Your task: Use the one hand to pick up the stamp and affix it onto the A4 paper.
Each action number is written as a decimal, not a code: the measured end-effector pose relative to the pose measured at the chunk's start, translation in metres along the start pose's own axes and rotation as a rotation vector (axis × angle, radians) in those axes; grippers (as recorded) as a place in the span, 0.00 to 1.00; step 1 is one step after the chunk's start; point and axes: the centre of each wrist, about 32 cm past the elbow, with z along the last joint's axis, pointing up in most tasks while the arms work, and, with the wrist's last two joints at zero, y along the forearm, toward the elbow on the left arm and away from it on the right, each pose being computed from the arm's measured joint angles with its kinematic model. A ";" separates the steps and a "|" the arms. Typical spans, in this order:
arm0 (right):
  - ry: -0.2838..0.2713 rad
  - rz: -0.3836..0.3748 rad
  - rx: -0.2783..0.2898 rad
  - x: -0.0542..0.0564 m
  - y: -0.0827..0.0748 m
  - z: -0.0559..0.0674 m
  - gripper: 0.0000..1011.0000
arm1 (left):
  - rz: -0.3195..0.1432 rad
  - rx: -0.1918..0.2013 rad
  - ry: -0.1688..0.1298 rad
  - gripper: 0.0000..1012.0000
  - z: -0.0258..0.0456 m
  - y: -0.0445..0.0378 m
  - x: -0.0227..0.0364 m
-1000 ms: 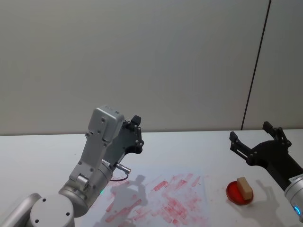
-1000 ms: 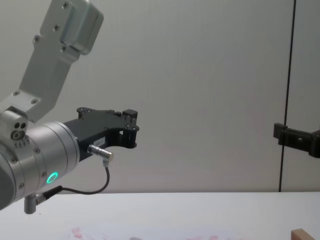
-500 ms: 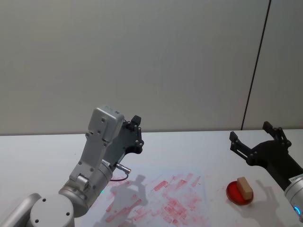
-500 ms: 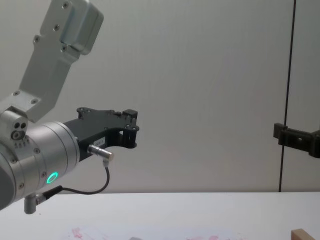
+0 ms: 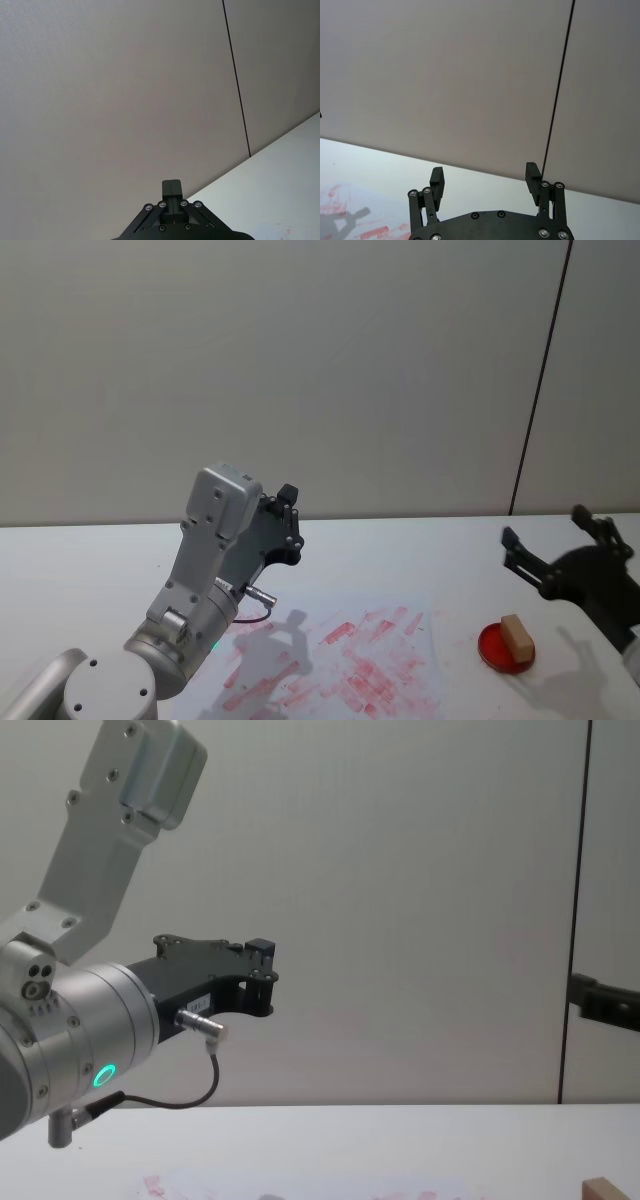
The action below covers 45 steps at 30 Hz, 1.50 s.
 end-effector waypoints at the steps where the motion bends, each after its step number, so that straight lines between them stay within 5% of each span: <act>1: -0.001 -0.001 -0.005 0.003 -0.004 0.000 0.99 | 0.000 0.000 0.000 0.00 0.0000 0.0000 0.0000; 12: 0.007 -0.026 -0.102 0.027 -0.033 -0.006 0.99 | 0.000 0.000 0.000 0.00 0.0000 0.0000 0.0000; 20: 0.039 -0.013 -0.172 0.034 -0.035 -0.011 0.99 | 0.000 0.000 0.000 0.00 0.0000 0.0000 0.0000; 34: 0.117 0.027 -0.279 0.030 -0.018 -0.026 0.99 | 0.000 0.000 0.000 0.00 0.0000 0.0000 0.0000; 45: 0.110 0.042 -0.323 0.021 -0.005 -0.036 0.99 | 0.000 0.000 0.000 0.00 0.0000 0.0000 0.0000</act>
